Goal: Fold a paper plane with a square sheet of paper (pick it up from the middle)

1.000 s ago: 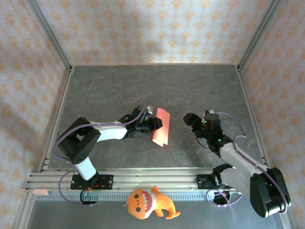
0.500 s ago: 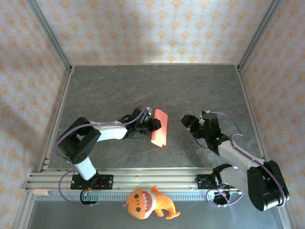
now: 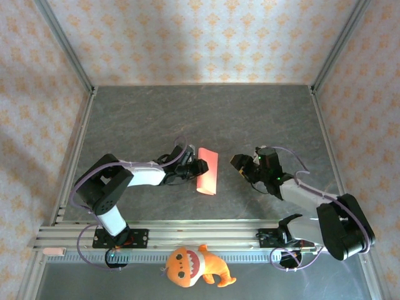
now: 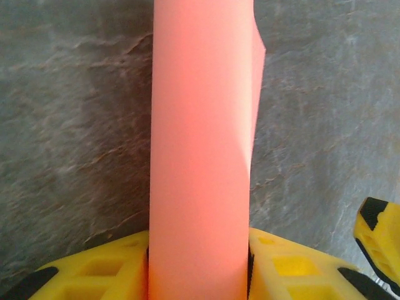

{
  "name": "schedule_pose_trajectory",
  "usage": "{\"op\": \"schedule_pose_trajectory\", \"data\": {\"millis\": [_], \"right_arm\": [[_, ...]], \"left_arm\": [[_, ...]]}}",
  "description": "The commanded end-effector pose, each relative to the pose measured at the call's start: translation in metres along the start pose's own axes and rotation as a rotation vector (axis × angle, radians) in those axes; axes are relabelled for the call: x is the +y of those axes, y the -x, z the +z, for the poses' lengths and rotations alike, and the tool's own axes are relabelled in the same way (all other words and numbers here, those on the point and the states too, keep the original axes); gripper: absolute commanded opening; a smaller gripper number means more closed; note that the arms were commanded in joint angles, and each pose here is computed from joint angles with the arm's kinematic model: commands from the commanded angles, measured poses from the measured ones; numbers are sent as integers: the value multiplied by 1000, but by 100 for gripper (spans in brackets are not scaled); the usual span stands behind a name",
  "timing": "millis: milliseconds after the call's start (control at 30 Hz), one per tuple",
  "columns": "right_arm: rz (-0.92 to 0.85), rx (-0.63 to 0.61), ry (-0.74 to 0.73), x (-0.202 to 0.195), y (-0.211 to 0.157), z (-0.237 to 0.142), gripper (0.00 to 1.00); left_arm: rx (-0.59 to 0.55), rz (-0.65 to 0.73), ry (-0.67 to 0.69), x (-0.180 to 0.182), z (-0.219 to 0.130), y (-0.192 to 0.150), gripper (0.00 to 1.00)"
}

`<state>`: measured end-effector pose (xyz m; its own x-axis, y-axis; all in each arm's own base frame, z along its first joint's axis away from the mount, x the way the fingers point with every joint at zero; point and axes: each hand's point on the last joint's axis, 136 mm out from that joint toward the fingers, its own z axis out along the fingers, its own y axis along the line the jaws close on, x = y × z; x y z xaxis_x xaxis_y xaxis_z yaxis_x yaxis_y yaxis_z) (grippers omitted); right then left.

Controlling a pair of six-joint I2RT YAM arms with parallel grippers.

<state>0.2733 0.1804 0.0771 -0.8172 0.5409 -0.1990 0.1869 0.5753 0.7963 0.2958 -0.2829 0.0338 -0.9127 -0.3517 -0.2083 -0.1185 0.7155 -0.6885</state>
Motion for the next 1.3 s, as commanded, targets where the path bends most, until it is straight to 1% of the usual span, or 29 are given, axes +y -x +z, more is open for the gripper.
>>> {"op": "schedule_pose_trajectory", "data": {"millis": [0,100,233,300,367,467,567,667,767,900,1000,1200,1267], "right_arm": [[-46,6,47,22,3,5,59],[-48,18,42,21,0,8,58],[-51,19,40,21,-1,9,57],[-50,15,40,21,-1,8,57],[-47,17,37,20,-1,9,57],[-43,24,35,20,-3,10,57],[-40,29,37,20,-5,11,57],[-43,35,45,23,-5,13,56],[-47,49,58,28,-7,16,52],[-53,68,65,33,-11,22,47],[-48,80,70,36,-15,27,46],[-46,102,80,40,-21,34,42],[-47,112,86,42,-23,37,39]], "left_arm": [[-28,-18,-17,-4,-1,5,39],[-25,5,39,6,0,5,41],[-23,72,133,18,-1,7,46],[-31,103,180,23,-4,10,49],[-58,141,242,31,-9,15,55],[-69,188,292,34,-13,19,59],[-75,222,312,34,-16,23,62],[-82,253,326,32,-20,26,62],[-67,310,319,26,-21,28,60],[-36,375,320,23,-20,28,54],[8,433,294,20,-17,24,54],[63,515,374,33,-16,24,52],[82,538,382,37,-14,23,51]]}}
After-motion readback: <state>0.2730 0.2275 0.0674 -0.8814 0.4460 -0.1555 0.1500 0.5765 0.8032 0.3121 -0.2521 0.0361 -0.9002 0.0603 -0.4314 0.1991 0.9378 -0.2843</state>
